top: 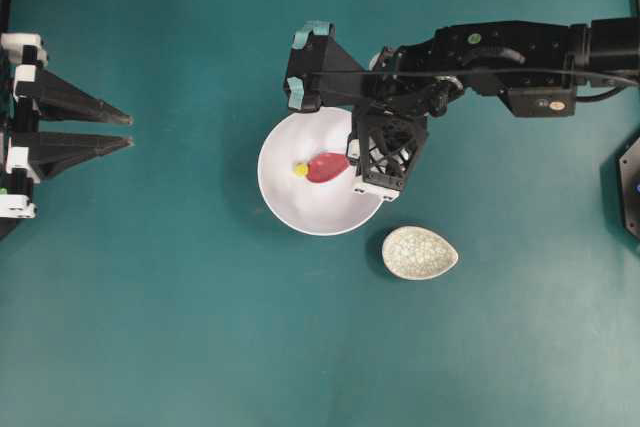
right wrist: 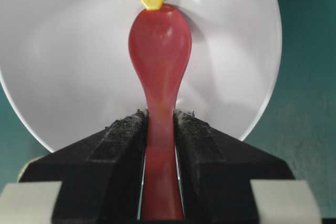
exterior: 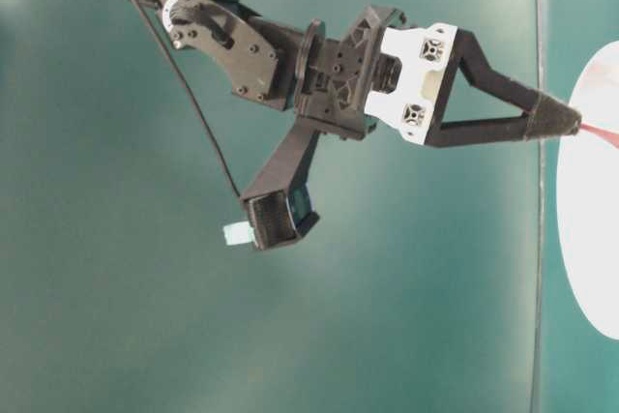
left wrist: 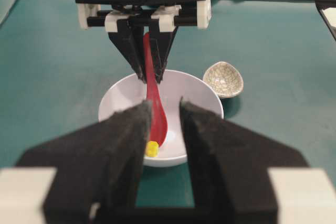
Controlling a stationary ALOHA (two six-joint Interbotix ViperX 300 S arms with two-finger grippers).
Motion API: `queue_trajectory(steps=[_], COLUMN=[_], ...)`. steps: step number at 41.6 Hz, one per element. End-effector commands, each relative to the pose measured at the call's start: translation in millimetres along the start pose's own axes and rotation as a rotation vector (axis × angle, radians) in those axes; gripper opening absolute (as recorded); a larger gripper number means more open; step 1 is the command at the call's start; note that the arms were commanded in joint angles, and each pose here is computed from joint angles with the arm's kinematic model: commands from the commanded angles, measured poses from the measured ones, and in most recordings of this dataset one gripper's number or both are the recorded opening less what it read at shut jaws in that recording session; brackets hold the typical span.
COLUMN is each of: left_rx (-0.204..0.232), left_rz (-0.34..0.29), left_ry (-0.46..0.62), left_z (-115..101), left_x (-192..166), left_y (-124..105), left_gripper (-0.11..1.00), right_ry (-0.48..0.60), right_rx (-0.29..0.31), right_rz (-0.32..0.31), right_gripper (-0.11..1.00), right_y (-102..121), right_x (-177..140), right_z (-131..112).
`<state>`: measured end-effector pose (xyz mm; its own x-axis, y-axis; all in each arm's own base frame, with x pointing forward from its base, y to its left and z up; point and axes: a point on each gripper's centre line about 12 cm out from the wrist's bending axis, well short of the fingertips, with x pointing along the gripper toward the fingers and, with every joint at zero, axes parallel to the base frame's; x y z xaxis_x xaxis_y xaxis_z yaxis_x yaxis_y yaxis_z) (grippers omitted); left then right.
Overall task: Scoop the yellow hexagonal prism block from the bowl with a spoon using the right arm.
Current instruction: 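Slide the spoon under the yellow block and lift it upward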
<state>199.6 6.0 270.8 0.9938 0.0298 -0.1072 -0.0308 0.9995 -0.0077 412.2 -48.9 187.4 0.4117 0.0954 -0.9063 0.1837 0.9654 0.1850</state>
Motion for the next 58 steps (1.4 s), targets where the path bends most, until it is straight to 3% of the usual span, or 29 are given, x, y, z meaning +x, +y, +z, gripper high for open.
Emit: queue_trajectory(steps=[1, 26, 45, 58], left_rx=[0.003, 0.001, 0.001, 0.003], left_rz=[0.001, 0.001, 0.001, 0.001], left_ry=[0.000, 0.003, -0.002, -0.003], left_z=[2.7, 2.8, 3.4, 3.6], left_x=[1.6, 1.7, 1.4, 1.4], left_y=[0.3, 0.3, 0.3, 0.2], left_gripper=[0.28, 0.28, 0.28, 0.27], right_ry=[-0.060, -0.175, -0.170, -0.250], right_rx=[-0.007, 0.003, -0.006, -0.009], right_rz=[0.005, 0.019, 0.024, 0.017], right_gripper=[0.25, 0.25, 0.25, 0.25], right_y=[4.1, 10.9, 17.1, 18.0], right_x=[-11.8, -13.3, -12.4, -16.0], right_z=[11.9, 26.1, 19.0, 9.8])
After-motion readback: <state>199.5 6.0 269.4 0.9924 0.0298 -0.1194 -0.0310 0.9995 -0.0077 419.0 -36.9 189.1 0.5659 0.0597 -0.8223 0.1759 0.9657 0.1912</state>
